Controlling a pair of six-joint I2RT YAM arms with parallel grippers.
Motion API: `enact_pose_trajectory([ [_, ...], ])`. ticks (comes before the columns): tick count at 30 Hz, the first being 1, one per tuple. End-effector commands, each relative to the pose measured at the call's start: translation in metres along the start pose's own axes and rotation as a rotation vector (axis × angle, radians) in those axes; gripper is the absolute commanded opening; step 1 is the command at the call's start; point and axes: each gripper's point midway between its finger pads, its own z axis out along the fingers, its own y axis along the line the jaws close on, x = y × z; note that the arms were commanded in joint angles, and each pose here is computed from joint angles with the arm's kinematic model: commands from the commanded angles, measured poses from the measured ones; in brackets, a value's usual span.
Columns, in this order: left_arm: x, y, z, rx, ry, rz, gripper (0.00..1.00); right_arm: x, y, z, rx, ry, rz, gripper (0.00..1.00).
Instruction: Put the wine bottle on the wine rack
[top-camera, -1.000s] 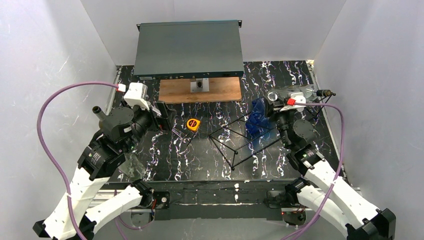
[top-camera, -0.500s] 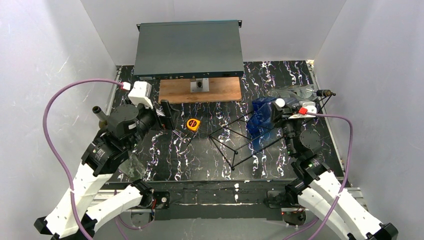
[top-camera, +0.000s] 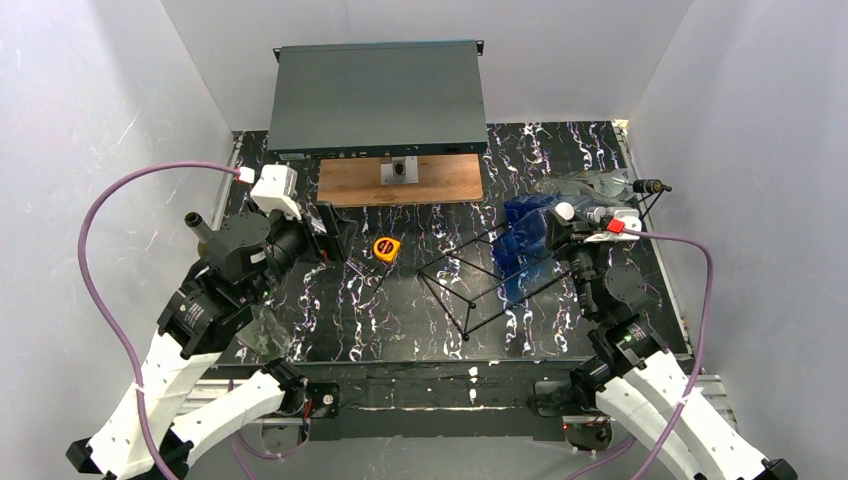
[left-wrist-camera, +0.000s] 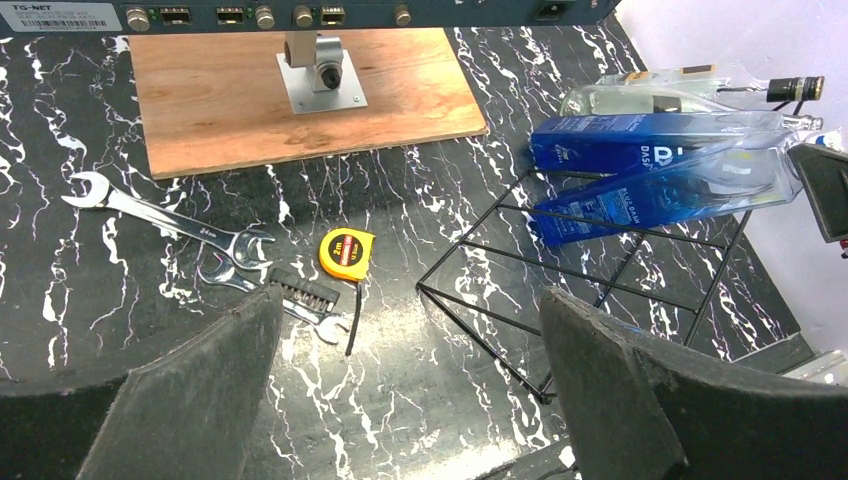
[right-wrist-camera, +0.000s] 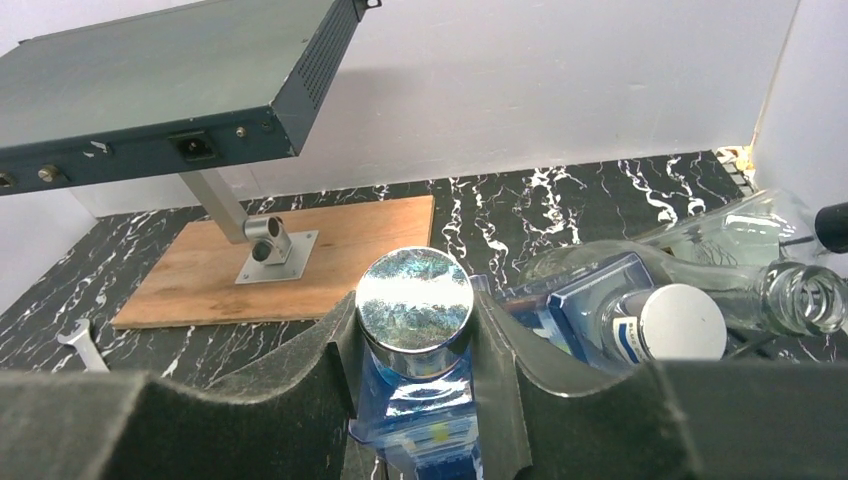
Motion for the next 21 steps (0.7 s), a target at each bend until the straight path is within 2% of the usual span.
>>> enact_pose_trajectory([
  [1,-0.003,-0.005,-0.002,0.021,-0.007,-0.018,0.99,0.062,-0.011,-0.018,0.031,0.228,-0.013,0.06],
  [4,0.002,-0.005,-0.001,0.025,-0.003,-0.024,0.99,0.065,-0.014,-0.025,0.035,0.247,-0.012,0.01],
  [16,0.006,-0.007,-0.002,0.041,0.006,-0.034,0.99,0.079,-0.020,-0.034,0.053,0.284,-0.010,0.01],
  [21,0.006,-0.005,-0.007,0.041,-0.002,-0.041,0.99,0.071,-0.024,-0.033,0.077,0.270,-0.007,0.01],
])
